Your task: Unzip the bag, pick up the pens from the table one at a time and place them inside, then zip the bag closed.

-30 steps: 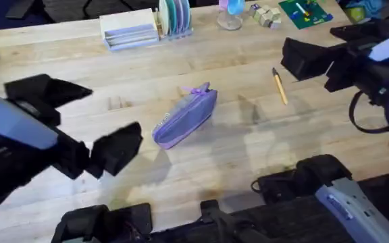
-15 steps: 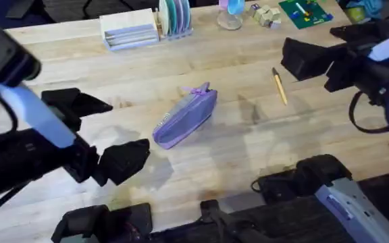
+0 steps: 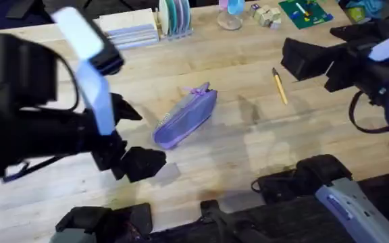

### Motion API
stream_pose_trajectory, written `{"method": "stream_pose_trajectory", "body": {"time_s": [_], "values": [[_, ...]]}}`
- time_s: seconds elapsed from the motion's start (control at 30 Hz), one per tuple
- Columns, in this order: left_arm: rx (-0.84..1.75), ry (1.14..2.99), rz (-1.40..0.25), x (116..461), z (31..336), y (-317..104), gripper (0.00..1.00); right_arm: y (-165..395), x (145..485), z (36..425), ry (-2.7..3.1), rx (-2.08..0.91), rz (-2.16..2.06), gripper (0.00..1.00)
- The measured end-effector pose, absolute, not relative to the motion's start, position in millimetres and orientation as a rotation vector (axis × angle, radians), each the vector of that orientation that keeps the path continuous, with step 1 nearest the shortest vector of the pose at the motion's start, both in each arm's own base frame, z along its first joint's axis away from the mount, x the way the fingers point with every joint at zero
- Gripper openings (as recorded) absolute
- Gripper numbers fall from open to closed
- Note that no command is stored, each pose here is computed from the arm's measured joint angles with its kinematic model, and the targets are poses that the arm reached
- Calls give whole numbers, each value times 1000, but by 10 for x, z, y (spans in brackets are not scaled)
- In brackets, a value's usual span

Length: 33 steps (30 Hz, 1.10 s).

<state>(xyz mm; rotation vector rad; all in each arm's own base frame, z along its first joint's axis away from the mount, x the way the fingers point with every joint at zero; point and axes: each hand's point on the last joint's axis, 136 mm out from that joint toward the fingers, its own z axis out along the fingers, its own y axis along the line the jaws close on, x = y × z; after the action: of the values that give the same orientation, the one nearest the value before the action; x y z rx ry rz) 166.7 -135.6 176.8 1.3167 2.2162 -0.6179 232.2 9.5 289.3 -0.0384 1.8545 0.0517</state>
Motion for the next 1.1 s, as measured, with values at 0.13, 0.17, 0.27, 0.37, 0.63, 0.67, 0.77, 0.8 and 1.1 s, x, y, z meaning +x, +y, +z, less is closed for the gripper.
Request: {"method": "stream_pose_trajectory", "body": {"time_s": [0.13, 0.17, 0.27, 0.37, 0.63, 0.67, 0.77, 0.8, 1.1], "values": [[1359, 2264, -634, 1755, 1610, -1411, 995, 95, 2322, 2893, 1855, -38, 52, 998], [1363, 2271, -635, 1790, 1577, -1421, 995, 95, 2323, 2892, 1855, -38, 52, 998], [1367, 2290, -639, 1923, 1469, -1452, 995, 95, 2323, 2892, 1855, -38, 52, 998], [1370, 2317, -649, 2013, 1358, -1472, 996, 95, 2323, 2892, 1855, -38, 52, 998], [1379, 2407, -686, 2132, 1062, -1491, 996, 95, 2322, 2893, 1855, -38, 52, 997], [1379, 2412, -690, 2148, 1033, -1496, 996, 95, 2322, 2893, 1855, -38, 52, 997], [1378, 2416, -707, 2179, 984, -1518, 995, 95, 2322, 2893, 1855, -38, 52, 998], [1378, 2416, -711, 2184, 976, -1523, 995, 95, 2323, 2892, 1855, -38, 52, 998], [1377, 2414, -725, 2179, 976, -1536, 995, 95, 2323, 2892, 1855, -38, 52, 997]]}}
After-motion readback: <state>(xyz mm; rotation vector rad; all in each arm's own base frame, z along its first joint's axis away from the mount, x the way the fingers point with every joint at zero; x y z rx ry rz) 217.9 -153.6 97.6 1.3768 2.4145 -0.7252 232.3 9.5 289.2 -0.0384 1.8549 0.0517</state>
